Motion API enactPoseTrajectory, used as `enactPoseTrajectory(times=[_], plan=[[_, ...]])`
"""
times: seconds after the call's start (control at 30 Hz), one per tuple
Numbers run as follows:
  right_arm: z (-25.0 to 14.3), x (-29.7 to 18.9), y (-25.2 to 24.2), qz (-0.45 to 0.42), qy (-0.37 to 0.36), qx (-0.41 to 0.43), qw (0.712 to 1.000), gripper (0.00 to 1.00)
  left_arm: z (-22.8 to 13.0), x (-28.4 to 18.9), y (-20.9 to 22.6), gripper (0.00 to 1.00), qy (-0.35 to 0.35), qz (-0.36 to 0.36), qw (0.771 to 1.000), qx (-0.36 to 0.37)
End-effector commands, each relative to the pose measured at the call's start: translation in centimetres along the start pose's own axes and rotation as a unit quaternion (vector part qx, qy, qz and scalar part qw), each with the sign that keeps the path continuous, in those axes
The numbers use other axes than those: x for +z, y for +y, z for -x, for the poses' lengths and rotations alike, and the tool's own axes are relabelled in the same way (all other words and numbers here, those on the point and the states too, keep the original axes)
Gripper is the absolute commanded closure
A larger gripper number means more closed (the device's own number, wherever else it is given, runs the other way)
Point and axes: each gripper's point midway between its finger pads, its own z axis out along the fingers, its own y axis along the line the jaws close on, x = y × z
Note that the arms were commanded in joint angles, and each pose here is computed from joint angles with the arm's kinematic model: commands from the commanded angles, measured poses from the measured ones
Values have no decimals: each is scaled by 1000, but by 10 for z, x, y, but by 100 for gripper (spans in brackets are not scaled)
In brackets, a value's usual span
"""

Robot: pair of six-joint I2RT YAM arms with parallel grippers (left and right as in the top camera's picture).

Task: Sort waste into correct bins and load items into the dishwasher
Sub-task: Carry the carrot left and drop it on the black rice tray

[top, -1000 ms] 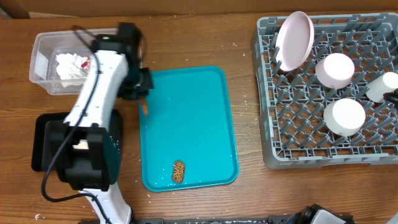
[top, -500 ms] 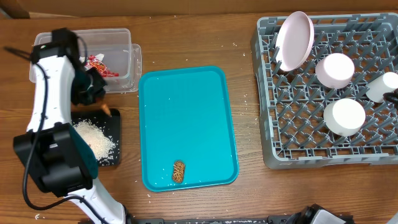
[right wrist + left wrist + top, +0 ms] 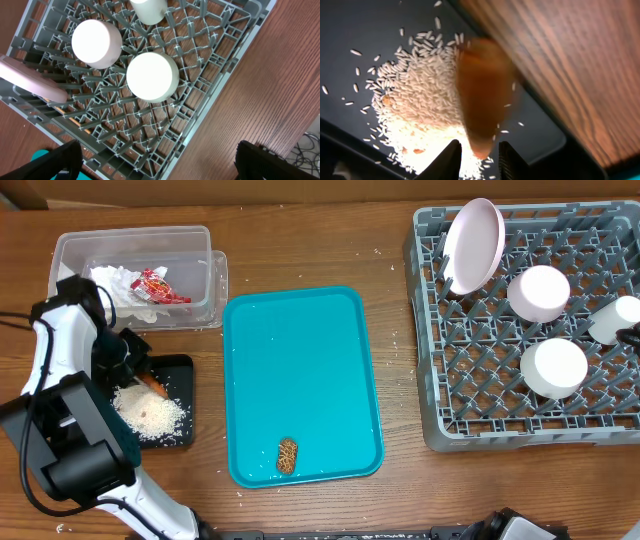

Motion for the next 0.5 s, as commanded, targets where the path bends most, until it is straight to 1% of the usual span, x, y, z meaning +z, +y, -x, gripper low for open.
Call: enactPoseTrajectory(times=[0.0,0.2,0.37,0.47], plan=[[4,-5,2,8,-11,6,1000,0,-4,11,10,72,9,10,1000,-23],[4,-5,2,8,-11,6,1000,0,-5,11,7,72,12,4,1000,-22],[4,-5,2,8,-11,6,1000,0,-12,0,-9,76,32,-39,999,-1],[4,-5,2,8,-11,6,1000,0,-16,-13,-16,76,28,-60,998,17]])
